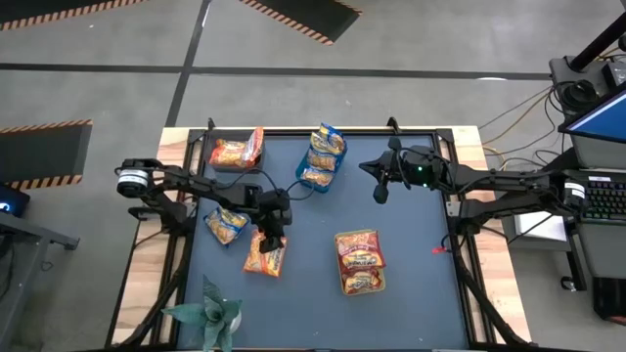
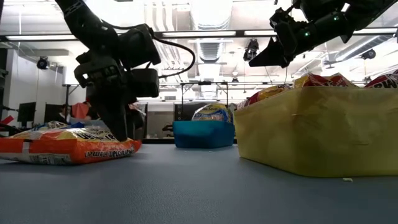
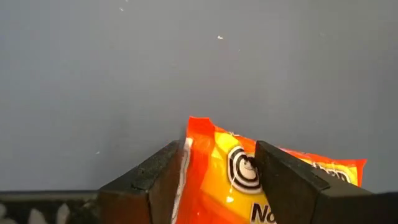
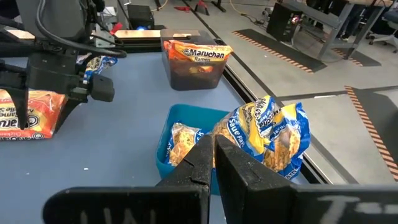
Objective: Sort Maruchan noodles
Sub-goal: Put the orange noodle pack into the black bin
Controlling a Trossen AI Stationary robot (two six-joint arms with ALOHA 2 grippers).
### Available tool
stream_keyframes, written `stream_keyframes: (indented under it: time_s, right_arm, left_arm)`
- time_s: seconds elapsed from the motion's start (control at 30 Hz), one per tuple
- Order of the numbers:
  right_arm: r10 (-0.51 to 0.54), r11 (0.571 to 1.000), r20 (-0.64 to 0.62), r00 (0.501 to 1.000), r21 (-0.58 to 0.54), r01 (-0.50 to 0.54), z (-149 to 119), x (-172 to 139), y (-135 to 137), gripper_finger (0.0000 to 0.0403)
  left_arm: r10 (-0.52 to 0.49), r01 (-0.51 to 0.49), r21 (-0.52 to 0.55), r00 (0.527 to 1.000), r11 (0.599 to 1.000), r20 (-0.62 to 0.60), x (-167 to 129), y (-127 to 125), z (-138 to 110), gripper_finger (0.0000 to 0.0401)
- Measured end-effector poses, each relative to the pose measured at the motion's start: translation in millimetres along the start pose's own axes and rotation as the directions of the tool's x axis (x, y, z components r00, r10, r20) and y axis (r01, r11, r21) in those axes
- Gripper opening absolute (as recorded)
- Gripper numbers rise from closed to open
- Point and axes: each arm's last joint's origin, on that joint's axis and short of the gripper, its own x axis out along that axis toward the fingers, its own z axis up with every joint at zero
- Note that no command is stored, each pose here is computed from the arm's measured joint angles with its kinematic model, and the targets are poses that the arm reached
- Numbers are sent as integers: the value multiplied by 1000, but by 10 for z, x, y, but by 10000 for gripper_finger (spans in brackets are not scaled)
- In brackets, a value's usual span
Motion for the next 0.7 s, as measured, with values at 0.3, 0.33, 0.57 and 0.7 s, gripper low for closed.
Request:
stream_keyframes:
  time_s: [0.3,0.33,0.57,0.7]
  right_arm:
    - [0,1000,0,1000,1,0,0,0,0,9]
    - [0,1000,0,1000,1,0,0,0,0,9]
    - [0,1000,0,1000,1,0,0,0,0,9]
    - [0,1000,-1,1000,1,0,-1,0,0,9]
  left_arm:
    - [-18,18,-13,1000,1000,2,14,4,-3,70]
    - [-18,19,-13,1000,1000,4,10,6,1,53]
    - [-11,10,8,998,1000,56,-71,20,127,9]
    - [49,-57,68,991,996,121,-138,50,249,1]
